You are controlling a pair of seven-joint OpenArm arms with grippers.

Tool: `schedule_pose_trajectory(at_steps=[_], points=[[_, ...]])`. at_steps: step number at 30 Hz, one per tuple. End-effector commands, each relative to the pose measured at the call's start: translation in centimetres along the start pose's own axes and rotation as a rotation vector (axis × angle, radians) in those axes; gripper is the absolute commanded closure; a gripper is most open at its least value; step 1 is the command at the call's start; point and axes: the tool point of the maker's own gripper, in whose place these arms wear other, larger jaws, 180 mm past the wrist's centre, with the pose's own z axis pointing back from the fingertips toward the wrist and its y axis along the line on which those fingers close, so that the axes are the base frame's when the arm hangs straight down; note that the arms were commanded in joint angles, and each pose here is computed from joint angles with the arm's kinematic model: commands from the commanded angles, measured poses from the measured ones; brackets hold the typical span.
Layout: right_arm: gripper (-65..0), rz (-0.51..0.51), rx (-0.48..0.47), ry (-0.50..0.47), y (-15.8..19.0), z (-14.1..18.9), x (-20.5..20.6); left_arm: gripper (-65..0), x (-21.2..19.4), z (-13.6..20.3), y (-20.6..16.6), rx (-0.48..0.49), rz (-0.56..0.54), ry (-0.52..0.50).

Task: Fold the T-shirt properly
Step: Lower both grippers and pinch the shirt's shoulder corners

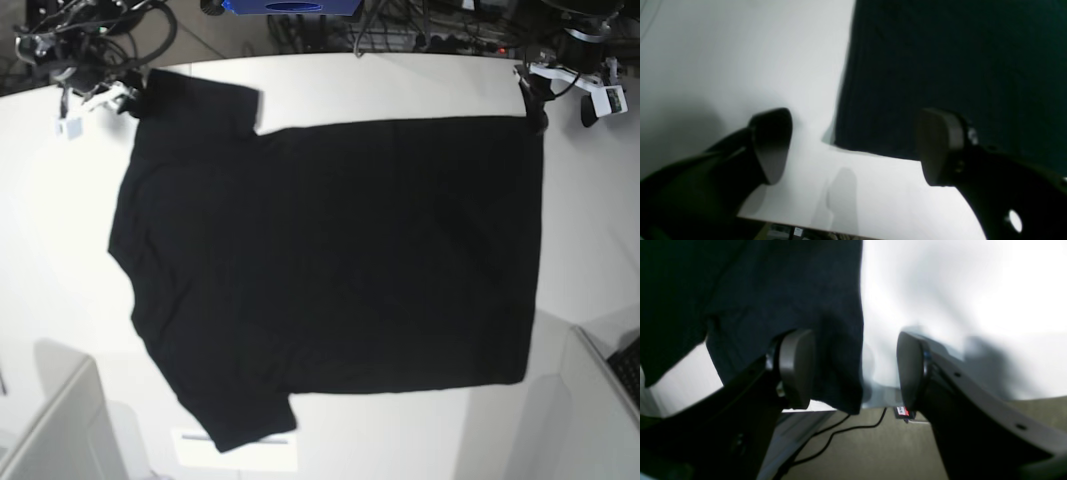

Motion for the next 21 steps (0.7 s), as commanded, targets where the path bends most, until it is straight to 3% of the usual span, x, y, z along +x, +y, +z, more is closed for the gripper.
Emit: schedule_pose_trajectory(at_steps=[1,5,10,21], points=[[-36.6,0.022,0.001,-0.046,0.0,0.5,1.3,-56.1,0.9,0.2,0.0,-0.005,-0.006,-0.032],[-36.6,0.017,0.001,-0.026,-0.1,0.5,0.5,-56.1,0.8,0.1,0.3,0.002,-0.003,-0.029],[-36.6,0.087,0.049,0.071,1.8,-0.7,-1.7,-56.1,0.3,-0.3,0.8,0.022,0.021,-0.029],[-36.3,0.022,0.105,0.100,1.8,-2.1,-3.2,-56.1,-1.1,-1.2,1.6,0.059,0.080,-0.025]])
